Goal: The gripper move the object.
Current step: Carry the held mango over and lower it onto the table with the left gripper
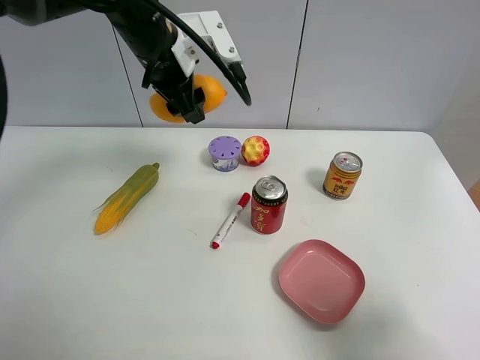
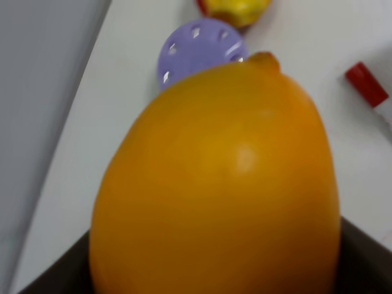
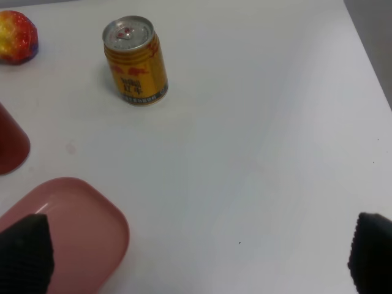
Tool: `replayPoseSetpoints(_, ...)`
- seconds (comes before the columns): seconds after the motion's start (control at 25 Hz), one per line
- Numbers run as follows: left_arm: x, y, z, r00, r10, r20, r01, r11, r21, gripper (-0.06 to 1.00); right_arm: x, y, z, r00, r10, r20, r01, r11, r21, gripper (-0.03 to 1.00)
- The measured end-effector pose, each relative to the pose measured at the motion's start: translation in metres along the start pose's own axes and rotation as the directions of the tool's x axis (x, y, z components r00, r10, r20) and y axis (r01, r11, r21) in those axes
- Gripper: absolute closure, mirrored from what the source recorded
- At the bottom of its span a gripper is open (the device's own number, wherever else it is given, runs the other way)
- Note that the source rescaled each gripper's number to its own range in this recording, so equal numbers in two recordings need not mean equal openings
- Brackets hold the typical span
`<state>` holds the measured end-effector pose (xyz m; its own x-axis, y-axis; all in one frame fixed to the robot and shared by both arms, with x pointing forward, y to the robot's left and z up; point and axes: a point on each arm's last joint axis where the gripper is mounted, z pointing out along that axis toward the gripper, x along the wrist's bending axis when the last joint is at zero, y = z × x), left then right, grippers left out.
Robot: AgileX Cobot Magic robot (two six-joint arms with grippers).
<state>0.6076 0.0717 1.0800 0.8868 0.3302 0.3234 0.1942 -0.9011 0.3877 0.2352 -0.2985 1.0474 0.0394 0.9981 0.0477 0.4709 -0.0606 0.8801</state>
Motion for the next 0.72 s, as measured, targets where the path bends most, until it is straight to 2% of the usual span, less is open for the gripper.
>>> replayPoseSetpoints(0.12,-0.010,0.016,0.012,0.994,0.105,0.041,-0.103,0.993,-0.054,0.92,0.000,0.000,0.000,1.000,0.000,0.000,0.000,1.000,0.000,-0.03)
replayPoseSetpoints(0.28,-0.017,0.035,0.027,0.986,0.156,0.060,-0.149,0.983,-0.103,0.92,0.000,0.000,0.000,1.000,0.000,0.000,0.000,1.000,0.000,-0.03)
replayPoseSetpoints(0.48,-0.030,0.063,0.031,0.976,0.214,0.046,-0.205,0.967,-0.154,0.92,0.000,0.000,0.000,1.000,0.000,0.000,0.000,1.000,0.000,-0.03)
replayPoseSetpoints(0.72,-0.061,0.104,0.018,0.955,0.295,0.025,-0.280,0.928,-0.245,0.92,0.000,0.000,0.000,1.000,0.000,0.000,0.000,1.000,0.000,-0.03)
